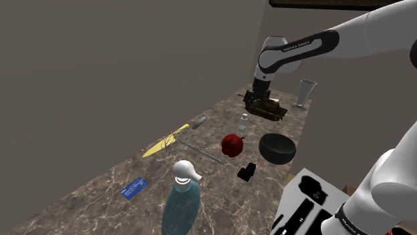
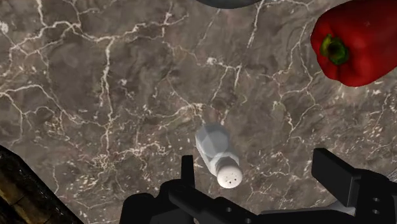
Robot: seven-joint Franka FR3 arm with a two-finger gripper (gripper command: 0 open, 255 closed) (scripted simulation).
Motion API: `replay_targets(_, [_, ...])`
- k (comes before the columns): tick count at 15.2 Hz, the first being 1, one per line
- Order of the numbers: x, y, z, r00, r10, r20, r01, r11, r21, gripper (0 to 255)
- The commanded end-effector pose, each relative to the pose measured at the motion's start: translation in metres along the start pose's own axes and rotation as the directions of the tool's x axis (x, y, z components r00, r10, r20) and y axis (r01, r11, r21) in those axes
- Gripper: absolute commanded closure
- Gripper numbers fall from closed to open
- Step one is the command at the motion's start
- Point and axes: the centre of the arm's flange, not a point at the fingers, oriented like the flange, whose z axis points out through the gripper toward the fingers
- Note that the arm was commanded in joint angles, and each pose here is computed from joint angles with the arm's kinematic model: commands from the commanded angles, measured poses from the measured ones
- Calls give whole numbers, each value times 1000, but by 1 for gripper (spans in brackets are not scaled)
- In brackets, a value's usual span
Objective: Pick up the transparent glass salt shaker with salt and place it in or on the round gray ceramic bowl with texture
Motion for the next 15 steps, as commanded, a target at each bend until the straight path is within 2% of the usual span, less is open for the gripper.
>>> replay_targets(1, [22,6,19,1000,6,4,-6,1000,6,0])
replay_targets(4, [48,9,39,1000,13,10,-13,1000,14,0])
replay_targets(11, [47,9,76,1000,13,10,-13,1000,14,0])
replay_targets(15, [47,9,79,1000,13,10,-13,1000,14,0])
